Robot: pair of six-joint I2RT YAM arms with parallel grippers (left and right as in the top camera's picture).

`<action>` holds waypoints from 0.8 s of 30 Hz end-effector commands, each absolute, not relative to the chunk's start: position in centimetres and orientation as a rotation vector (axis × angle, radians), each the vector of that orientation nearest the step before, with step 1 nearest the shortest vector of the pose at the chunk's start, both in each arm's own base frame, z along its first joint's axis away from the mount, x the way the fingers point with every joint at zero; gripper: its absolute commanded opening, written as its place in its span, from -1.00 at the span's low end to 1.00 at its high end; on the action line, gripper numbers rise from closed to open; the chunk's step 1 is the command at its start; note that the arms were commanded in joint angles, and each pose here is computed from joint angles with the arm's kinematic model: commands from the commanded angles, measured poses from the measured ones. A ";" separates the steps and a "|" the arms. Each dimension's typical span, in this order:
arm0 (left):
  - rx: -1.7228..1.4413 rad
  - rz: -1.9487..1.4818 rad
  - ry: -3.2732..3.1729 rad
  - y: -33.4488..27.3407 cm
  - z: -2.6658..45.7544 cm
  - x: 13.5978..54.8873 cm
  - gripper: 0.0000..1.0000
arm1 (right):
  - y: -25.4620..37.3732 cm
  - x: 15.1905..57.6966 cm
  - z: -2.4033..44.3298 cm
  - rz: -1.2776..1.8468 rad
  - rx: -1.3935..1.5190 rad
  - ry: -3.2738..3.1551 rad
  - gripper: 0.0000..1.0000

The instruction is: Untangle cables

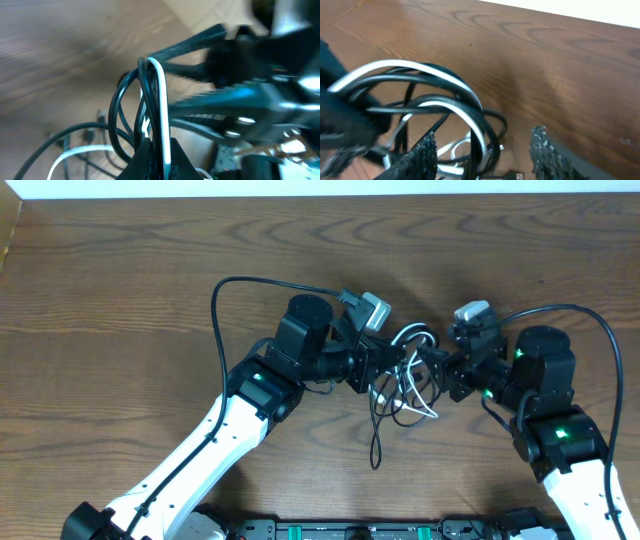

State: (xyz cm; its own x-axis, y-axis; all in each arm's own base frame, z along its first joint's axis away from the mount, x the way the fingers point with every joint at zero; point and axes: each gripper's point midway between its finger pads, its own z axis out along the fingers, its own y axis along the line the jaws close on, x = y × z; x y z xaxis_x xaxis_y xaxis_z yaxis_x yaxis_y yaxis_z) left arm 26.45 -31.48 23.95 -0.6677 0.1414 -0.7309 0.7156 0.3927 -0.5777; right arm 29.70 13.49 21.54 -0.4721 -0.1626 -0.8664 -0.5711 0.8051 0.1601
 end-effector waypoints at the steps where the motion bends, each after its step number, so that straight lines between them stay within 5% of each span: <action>1: 0.859 -1.398 1.958 -32.4 25.9 24.5 -0.85 | 14.0 29.7 21.8 0.574 -0.579 2.020 -0.13; 6: 0.862 -1.400 1.948 -32.4 26.1 24.6 -0.85 | 14.1 29.7 21.7 0.576 -0.579 2.026 -0.95; 13: 0.793 -1.306 1.985 -32.0 25.4 26.0 -0.85 | 14.3 29.5 21.8 0.600 -0.585 2.021 -0.98; 24: 0.402 -0.693 2.193 -25.9 20.5 32.8 -0.77 | 14.7 27.9 24.7 0.644 -0.590 1.929 -0.98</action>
